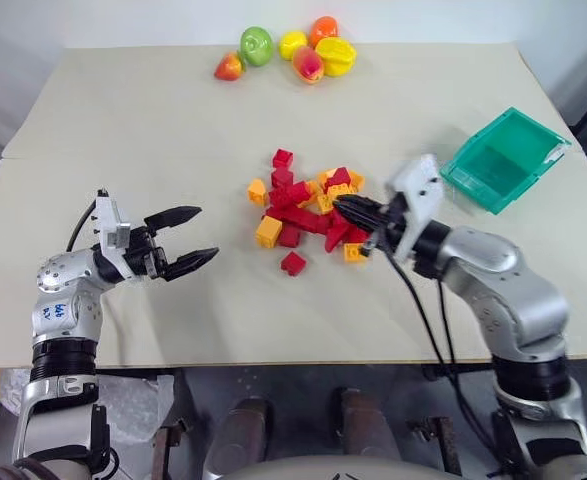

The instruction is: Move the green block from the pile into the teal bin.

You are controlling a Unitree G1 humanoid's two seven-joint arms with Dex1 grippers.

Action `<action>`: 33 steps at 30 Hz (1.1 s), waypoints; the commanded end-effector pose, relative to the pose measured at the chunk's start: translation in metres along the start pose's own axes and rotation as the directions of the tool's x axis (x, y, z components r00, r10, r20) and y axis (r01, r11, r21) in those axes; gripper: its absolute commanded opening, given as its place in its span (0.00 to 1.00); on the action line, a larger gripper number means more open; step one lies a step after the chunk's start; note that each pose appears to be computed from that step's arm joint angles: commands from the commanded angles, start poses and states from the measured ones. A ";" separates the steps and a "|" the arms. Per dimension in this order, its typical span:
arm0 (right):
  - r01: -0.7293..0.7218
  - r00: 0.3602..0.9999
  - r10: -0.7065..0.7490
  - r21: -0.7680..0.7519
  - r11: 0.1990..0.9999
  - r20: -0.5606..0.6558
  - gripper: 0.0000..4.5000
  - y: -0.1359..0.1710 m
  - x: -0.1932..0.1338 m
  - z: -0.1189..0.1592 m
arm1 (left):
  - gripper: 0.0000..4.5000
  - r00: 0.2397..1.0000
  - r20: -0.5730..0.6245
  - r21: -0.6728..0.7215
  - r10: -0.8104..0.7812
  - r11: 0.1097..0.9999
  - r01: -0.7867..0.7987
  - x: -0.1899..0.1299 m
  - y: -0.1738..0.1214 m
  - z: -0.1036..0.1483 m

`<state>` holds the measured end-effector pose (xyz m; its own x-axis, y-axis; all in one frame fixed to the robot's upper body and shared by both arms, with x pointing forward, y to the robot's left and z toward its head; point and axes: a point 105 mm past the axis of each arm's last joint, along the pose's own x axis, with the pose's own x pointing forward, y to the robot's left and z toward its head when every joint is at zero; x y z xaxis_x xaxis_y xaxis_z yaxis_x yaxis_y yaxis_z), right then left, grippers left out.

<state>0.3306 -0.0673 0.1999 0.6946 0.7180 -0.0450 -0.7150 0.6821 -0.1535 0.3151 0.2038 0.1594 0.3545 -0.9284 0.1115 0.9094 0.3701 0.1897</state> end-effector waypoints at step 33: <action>0.357 0.865 -0.406 -0.208 0.911 -0.293 0.01 -0.099 -0.008 -0.055 | 1.00 0.998 0.048 0.094 0.030 0.995 -0.034 0.001 -0.004 0.004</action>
<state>0.4050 -0.1503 0.1680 0.9319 0.2776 -0.2335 -0.3487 0.8631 -0.3654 0.3119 0.1988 0.1558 0.3669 -0.9184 0.1482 0.8852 0.3937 0.2478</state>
